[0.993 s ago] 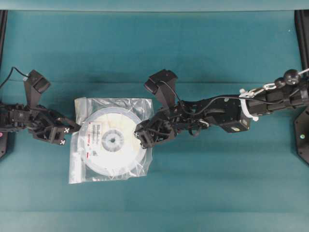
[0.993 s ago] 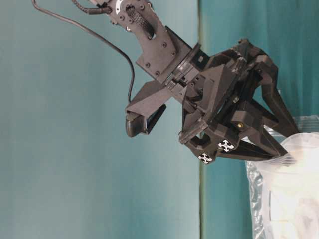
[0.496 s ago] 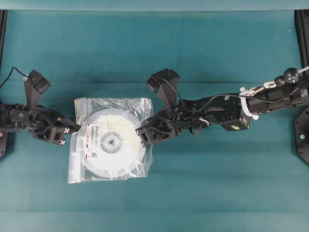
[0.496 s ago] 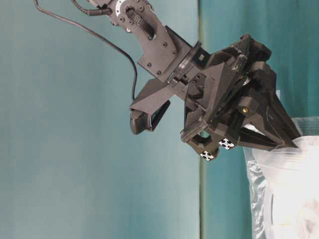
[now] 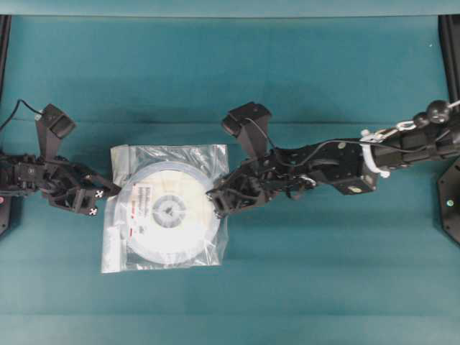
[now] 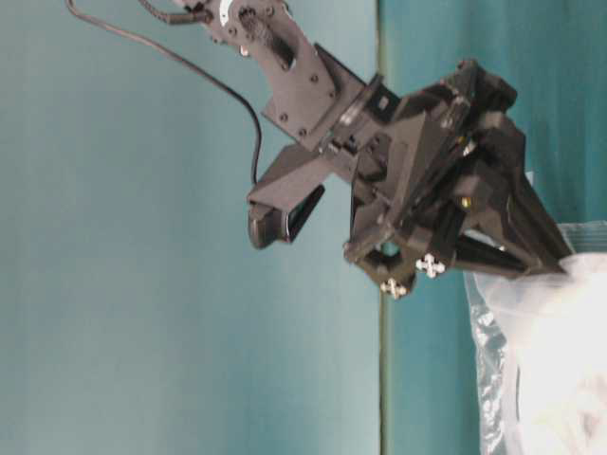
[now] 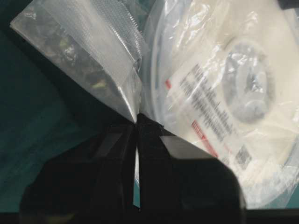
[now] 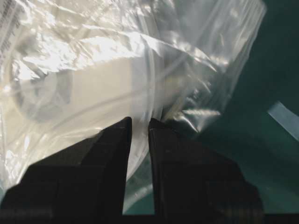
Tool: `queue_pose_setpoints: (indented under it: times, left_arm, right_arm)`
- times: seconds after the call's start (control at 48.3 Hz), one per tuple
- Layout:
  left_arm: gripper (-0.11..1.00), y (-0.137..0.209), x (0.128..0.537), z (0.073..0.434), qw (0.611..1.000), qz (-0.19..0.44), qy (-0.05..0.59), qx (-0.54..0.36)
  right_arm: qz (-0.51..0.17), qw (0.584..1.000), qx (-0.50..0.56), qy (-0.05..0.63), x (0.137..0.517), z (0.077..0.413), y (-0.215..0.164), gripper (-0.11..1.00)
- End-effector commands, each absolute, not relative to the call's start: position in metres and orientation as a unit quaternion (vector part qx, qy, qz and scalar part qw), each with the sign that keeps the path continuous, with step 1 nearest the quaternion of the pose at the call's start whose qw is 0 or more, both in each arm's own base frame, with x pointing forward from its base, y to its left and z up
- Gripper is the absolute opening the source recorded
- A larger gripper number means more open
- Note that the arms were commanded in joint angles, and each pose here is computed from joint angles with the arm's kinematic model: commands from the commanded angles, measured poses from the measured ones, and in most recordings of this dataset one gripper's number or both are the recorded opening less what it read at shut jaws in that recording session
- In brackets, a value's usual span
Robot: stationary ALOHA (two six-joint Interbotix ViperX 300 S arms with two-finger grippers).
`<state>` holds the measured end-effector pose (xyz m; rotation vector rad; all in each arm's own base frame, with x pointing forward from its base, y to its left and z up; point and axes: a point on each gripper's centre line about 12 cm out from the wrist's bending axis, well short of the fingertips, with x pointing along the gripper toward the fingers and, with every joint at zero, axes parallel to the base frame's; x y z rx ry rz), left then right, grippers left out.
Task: Take out the reel from the clear zip bag.
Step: 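Pull the reel rightward out of the bag with the right gripper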
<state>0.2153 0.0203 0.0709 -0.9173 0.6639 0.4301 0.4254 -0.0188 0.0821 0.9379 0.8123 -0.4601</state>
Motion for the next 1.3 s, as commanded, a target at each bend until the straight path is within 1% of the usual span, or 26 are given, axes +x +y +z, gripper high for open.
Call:
queue_pose_setpoints:
  times: [0.0,0.186,0.703,0.993,1.283]
  left_arm:
    - [-0.01,0.02,0.214,0.07,0.821,0.202,0.317,-0.429]
    - [-0.01,0.02,0.214,0.069,0.821,0.202,0.318,-0.429]
    - [-0.01,0.02,0.214,0.069,0.821,0.202,0.318,-0.429]
    - [-0.01,0.02,0.214,0.07,0.822,0.202,0.316,-0.428]
    - [-0.01,0.02,0.215,0.07,0.823,0.201,0.314,-0.429]
  right_arm:
    - [-0.216,0.787,0.439,0.376,0.418,0.086,-0.02,0.15]
    - [-0.223,0.785,0.442,0.373,0.401,0.092,-0.025,0.14]
    - [-0.242,0.773,0.444,0.384,0.361,0.091,-0.031,0.14]
    - [-0.247,0.767,0.444,0.393,0.335,0.092,-0.029,0.14]
    - [-0.253,0.76,0.458,0.385,0.316,0.097,-0.027,0.14]
